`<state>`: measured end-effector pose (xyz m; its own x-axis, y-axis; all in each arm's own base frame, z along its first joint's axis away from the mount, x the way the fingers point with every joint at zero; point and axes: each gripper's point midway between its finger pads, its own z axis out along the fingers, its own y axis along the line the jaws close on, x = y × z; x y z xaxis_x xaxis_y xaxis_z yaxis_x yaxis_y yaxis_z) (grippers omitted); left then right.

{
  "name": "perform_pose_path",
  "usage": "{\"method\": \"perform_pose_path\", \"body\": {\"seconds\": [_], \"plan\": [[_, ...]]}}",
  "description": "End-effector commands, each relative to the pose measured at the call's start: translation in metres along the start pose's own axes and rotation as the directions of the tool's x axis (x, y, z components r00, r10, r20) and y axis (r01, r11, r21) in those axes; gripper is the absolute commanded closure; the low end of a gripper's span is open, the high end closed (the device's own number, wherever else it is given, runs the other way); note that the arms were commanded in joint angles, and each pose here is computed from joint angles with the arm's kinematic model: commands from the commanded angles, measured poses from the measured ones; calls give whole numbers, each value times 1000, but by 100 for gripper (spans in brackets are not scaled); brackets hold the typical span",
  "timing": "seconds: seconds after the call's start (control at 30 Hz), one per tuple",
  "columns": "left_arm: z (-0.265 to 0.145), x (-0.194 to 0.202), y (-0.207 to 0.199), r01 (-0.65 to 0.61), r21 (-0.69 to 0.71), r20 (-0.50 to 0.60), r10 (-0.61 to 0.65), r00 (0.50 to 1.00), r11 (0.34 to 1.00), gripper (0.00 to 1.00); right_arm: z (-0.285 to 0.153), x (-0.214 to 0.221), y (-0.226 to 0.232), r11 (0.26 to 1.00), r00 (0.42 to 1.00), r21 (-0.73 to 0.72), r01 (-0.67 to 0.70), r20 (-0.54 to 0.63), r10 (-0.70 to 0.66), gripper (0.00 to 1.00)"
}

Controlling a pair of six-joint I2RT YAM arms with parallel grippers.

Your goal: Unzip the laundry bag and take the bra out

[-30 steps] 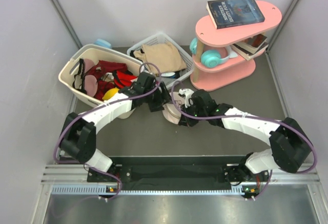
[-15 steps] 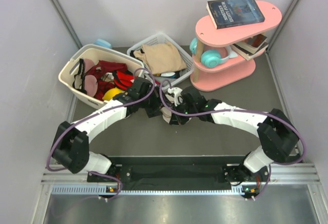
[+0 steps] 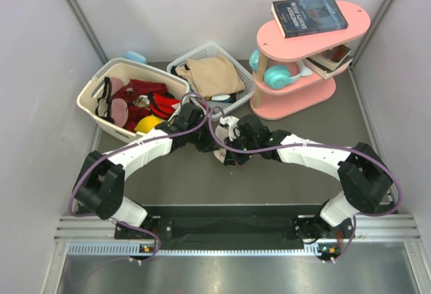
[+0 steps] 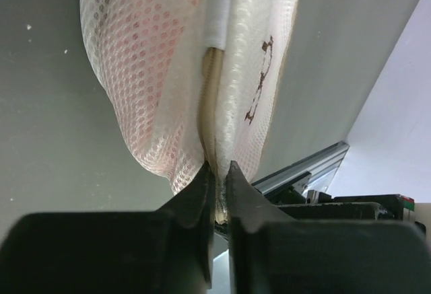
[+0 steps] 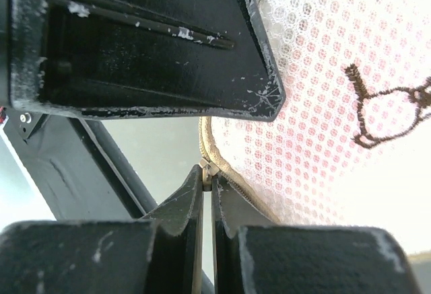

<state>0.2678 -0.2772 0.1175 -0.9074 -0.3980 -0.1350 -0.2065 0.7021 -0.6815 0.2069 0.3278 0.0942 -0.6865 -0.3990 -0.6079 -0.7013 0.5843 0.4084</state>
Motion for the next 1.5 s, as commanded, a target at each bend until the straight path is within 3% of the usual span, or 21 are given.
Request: {"method": "perform_pose_path", "body": {"seconds": [0.0, 0.03, 1.47], "plan": [[-4, -6, -21, -20, 64, 21, 19, 1000, 998, 96, -4, -17, 11, 999, 997, -18, 45, 57, -44, 100], [-3, -5, -19, -18, 63, 20, 17, 1000, 998, 100, -4, -15, 10, 999, 998, -15, 43, 56, -42, 100], [-27, -7, -10, -85, 46, 73, 81, 994, 995, 100, -26, 2, -43, 992, 993, 108, -73, 101, 62, 100]]}}
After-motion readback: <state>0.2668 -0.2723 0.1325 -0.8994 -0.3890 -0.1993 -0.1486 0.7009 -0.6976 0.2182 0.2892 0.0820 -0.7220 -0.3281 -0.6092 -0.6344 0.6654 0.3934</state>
